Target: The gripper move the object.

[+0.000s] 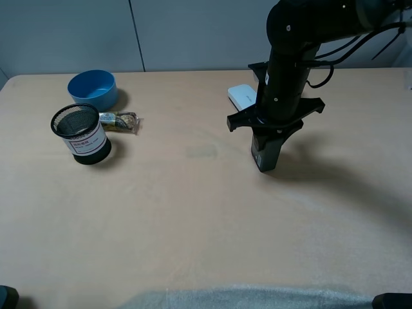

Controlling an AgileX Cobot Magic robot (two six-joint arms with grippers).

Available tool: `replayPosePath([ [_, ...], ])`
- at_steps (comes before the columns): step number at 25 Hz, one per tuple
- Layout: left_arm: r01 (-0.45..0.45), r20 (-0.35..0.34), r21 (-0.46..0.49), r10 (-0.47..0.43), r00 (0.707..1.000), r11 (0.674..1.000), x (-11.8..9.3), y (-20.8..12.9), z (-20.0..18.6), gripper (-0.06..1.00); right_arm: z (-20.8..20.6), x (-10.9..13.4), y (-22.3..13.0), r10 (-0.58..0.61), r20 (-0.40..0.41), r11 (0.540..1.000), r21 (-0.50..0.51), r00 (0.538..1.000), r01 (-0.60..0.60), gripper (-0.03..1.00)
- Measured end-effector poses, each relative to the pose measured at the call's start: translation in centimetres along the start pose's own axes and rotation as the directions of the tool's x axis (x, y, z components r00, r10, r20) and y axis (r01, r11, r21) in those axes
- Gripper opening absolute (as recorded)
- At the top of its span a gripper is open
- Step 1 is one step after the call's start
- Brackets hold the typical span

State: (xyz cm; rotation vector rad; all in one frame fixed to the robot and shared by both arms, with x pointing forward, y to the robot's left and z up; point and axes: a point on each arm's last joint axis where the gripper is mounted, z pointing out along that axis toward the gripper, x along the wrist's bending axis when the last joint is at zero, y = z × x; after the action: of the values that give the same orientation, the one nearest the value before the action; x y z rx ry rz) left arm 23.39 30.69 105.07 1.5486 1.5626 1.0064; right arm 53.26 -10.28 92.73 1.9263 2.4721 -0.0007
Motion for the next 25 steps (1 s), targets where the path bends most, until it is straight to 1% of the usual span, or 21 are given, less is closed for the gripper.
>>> replayPosePath([
  [8,0.000,0.000,0.000,0.000,1.000,1.000,0.0,0.0,0.0,0.73,0.0,0.0,0.0,-0.004,0.000,1.000,-0.001,1.000,0.004,0.30],
  [11,0.000,0.000,0.000,0.000,1.000,1.000,0.0,0.0,0.0,0.73,-0.7,0.0,-0.1,-0.002,-0.009,1.000,-0.018,1.000,0.002,0.30],
  [21,0.000,0.000,0.000,0.000,1.000,1.000,0.0,0.0,0.0,0.73,-7.3,0.1,0.6,-0.030,-0.045,0.988,-0.153,0.999,0.022,0.30],
  [25,0.000,0.000,0.000,0.000,1.000,1.000,0.0,0.0,0.0,0.73,-10.0,0.3,1.4,-0.043,-0.055,0.978,-0.206,0.998,0.031,0.30],
])
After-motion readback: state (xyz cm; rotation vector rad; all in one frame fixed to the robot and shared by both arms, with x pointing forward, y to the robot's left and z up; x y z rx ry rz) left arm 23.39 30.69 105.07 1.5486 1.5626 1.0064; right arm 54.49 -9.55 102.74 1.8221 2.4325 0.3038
